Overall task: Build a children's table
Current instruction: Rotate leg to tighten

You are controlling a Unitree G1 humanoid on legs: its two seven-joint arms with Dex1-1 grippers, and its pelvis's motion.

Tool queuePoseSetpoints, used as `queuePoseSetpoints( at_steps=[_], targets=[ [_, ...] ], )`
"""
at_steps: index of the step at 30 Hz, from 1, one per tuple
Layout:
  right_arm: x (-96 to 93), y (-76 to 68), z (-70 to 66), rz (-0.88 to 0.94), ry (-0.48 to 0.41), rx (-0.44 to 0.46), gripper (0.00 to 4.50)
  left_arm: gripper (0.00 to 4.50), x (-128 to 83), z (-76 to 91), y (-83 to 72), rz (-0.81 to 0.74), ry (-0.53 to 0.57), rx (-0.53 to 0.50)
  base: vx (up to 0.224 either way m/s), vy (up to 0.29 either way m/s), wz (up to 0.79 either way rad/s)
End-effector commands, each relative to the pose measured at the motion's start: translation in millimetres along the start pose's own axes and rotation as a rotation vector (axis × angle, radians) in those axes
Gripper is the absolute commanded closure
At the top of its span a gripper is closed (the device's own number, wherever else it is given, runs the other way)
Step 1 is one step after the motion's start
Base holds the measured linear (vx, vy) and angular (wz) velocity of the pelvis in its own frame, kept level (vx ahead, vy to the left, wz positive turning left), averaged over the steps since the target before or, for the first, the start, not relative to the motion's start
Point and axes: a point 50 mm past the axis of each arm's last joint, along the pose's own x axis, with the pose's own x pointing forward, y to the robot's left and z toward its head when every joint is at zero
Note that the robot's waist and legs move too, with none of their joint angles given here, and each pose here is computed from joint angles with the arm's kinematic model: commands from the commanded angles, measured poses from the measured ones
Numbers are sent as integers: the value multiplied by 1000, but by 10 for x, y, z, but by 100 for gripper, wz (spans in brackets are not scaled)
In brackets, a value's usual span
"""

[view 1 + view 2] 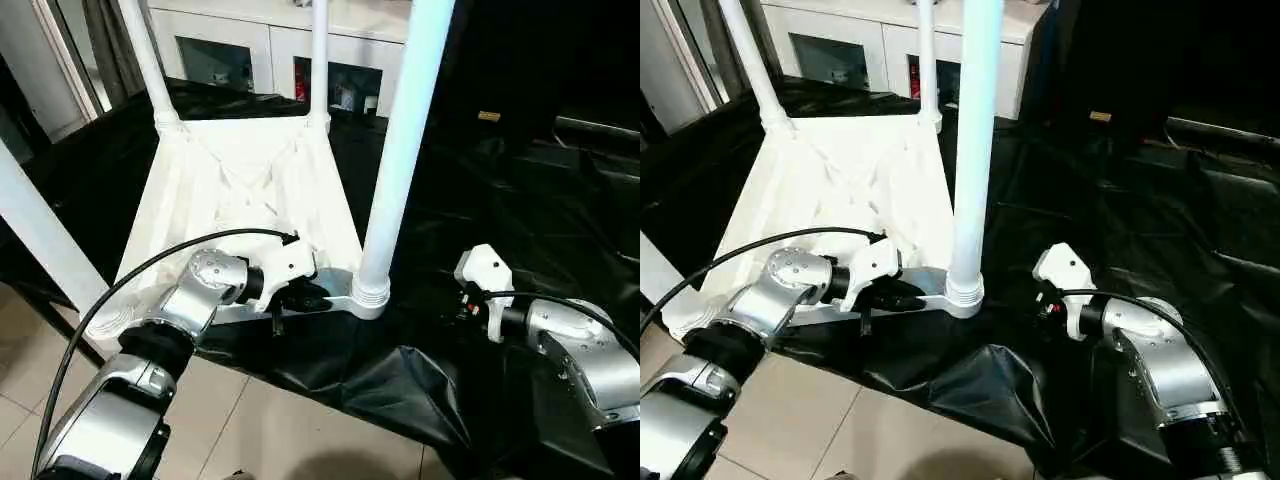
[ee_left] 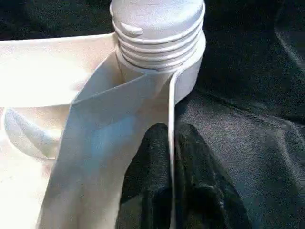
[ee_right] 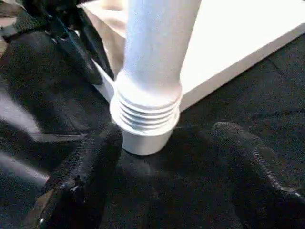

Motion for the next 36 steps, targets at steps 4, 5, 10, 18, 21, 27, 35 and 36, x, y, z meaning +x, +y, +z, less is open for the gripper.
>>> queuePoseSetpoints(
  at_steps=[4, 5, 10, 18, 21, 27, 35, 36],
  targets=[
    [93, 68, 114, 47, -72, 4, 118, 447, -71, -91, 5, -20, 54, -18, 0, 0, 0],
    [124, 75, 106, 41, -74, 13, 118, 447, -66, -85, -6, -27, 44, -13, 0, 0, 0],
    [234, 167, 105, 78, -89, 38, 62, 450, -40, -30, -31, -46, 9, 1, 0, 0, 0],
    [377, 103, 130, -14, -90, -13, 6, 450, -30, -7, -45, -58, 5, 9, 0, 0, 0],
    [422, 134, 140, 4, -95, 1, 6, 450, -29, -17, -54, -59, 12, 9, 0, 0, 0],
    [456, 148, 121, 17, -100, 10, 22, 450, -42, -33, -53, -53, 17, 6, 0, 0, 0],
    [465, 135, 117, 14, -103, 12, 64, 450, -48, -40, -53, -49, 18, 1, 0, 0, 0],
    [469, 132, 115, 12, -103, 9, 84, 450, -49, -40, -53, -48, 19, 1, 0, 0, 0]
  ],
)
